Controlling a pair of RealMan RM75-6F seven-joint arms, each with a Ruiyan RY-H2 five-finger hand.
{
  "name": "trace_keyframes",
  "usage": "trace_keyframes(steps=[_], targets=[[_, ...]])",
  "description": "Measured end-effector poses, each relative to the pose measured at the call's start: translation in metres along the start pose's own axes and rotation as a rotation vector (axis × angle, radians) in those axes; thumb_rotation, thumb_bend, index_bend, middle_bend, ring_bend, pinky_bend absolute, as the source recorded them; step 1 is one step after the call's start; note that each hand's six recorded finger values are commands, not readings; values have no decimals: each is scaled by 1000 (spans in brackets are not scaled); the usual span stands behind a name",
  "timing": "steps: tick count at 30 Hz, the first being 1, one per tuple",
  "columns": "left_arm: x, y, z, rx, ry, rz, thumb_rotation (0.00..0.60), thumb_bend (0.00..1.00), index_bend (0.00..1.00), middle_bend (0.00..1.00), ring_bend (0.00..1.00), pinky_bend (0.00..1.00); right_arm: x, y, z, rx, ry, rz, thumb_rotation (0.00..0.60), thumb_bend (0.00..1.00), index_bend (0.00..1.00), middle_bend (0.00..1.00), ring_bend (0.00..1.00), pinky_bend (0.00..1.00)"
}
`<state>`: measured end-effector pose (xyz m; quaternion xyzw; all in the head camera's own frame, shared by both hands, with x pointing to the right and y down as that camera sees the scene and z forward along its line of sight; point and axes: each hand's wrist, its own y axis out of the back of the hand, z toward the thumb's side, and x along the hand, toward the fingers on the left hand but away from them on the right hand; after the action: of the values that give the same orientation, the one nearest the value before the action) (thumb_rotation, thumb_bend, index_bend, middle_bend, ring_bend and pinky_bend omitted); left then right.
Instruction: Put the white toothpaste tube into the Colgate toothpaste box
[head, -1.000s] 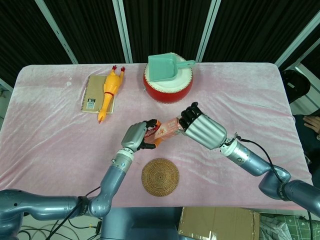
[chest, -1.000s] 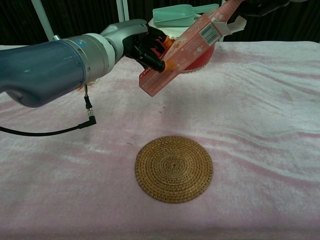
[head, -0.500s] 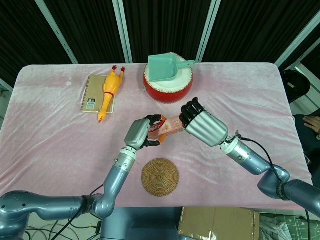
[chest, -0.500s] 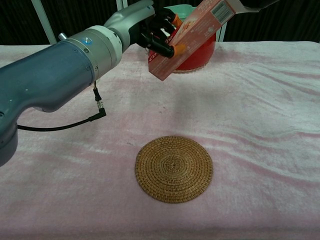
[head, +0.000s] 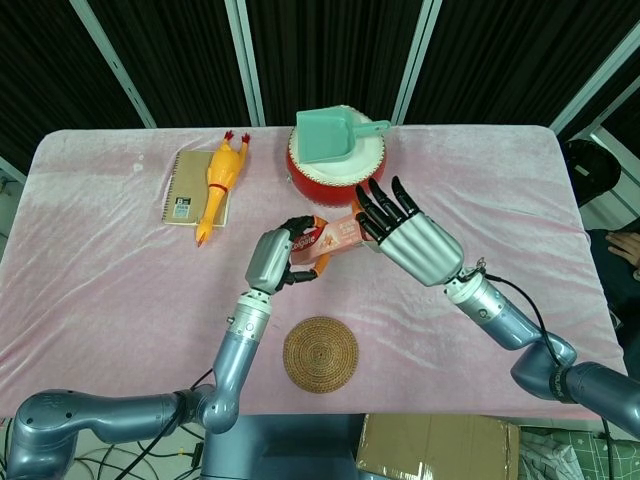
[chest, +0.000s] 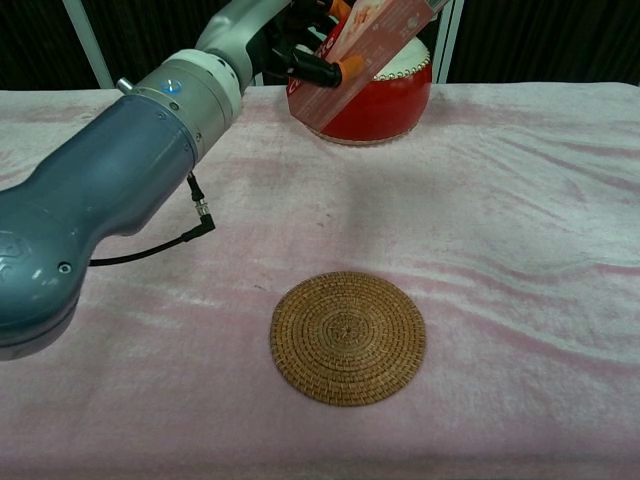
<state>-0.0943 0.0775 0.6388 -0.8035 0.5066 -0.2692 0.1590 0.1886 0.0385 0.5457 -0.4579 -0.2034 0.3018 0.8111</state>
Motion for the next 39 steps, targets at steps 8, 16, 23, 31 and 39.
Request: trace_keyframes(steps=[8,16,23,31,39], targets=[[-1,8,-10,-24,16,29,600,427,381,332,255,376,-2,-2,-11,-5,-66,26,600,285,43,112,96,236],[-4,16,-11,-69,-4,63,600,427,380,332,255,377,-4,-5,-26,-5,-155,47,600,284,41,111,96,236],[-13,28,-22,-65,-32,77,600,427,380,332,255,376,4,-14,-44,-5,-239,110,600,285,41,111,97,236],[-23,40,-52,84,15,23,600,423,376,330,252,371,20,-25,-55,-27,-290,183,600,285,41,111,97,236],[-55,56,-107,290,135,-87,600,417,374,328,252,371,53,-41,-54,-73,-329,267,600,285,40,111,96,235]])
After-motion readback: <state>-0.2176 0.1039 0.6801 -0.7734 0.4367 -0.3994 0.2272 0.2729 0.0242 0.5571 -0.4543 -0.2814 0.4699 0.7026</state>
